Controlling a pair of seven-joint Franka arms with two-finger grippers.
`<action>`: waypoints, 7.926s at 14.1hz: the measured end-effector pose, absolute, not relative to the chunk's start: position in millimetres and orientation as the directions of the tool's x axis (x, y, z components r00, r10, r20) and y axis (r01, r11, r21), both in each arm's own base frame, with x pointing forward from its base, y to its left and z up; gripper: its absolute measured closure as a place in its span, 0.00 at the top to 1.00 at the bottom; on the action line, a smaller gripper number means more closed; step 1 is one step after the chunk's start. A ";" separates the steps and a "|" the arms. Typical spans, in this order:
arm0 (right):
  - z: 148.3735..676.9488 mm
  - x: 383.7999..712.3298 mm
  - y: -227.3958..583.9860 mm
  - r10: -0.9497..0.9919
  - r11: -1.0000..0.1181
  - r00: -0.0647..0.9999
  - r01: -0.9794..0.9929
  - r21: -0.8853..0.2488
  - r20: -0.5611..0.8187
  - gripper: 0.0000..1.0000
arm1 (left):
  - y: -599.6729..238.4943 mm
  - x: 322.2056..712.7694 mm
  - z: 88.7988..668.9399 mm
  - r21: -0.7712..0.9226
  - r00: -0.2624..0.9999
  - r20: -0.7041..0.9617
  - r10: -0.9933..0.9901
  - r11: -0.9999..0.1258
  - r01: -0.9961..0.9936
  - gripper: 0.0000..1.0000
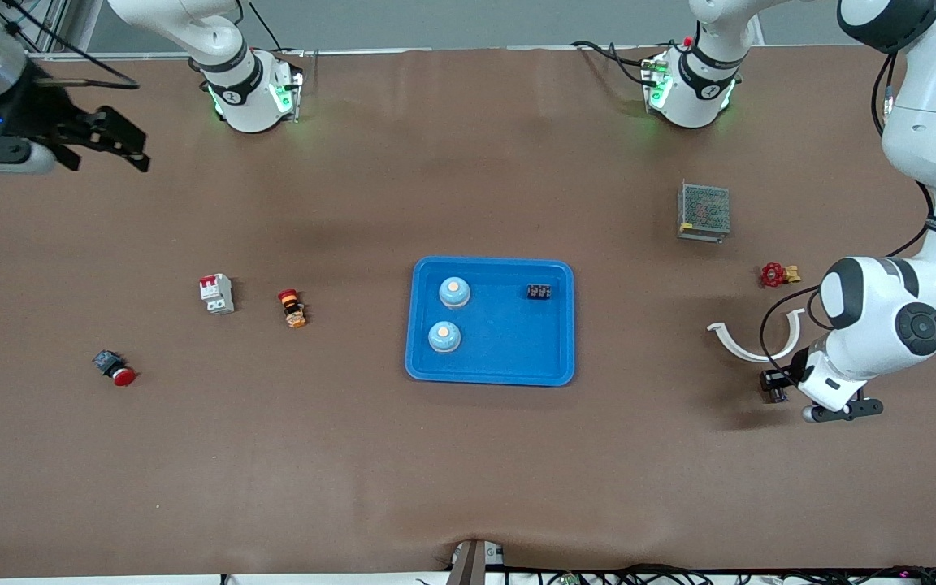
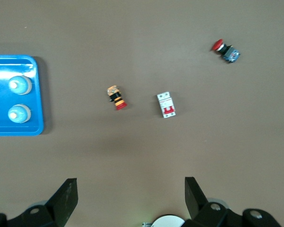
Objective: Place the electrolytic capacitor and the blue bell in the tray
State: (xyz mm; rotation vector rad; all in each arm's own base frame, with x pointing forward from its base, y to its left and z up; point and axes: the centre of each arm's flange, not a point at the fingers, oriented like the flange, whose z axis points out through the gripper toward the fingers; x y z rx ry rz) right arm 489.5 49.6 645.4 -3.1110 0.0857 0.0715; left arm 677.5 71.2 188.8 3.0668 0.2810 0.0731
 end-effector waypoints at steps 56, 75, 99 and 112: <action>639.9 545.0 -55.7 -0.036 -0.999 0.998 -0.036 -0.013 0.045 1.00 | -351.3 542.5 245.1 0.143 0.098 -0.014 0.995 -0.095 0.985 0.33; 644.0 545.2 -56.3 -0.037 -0.999 0.998 -0.036 -0.012 0.055 1.00 | -400.1 539.8 191.8 0.115 0.118 0.052 0.992 -0.124 0.986 0.33; 643.9 545.2 -56.3 -0.037 -0.999 0.998 -0.036 -0.013 0.054 1.00 | -414.1 541.1 181.6 0.134 0.130 0.075 0.989 -0.139 0.981 0.66; 643.9 545.2 -56.2 -0.037 -0.999 0.998 -0.036 -0.013 0.054 1.00 | -370.2 601.5 279.8 0.036 0.124 0.102 0.987 -0.129 0.991 1.00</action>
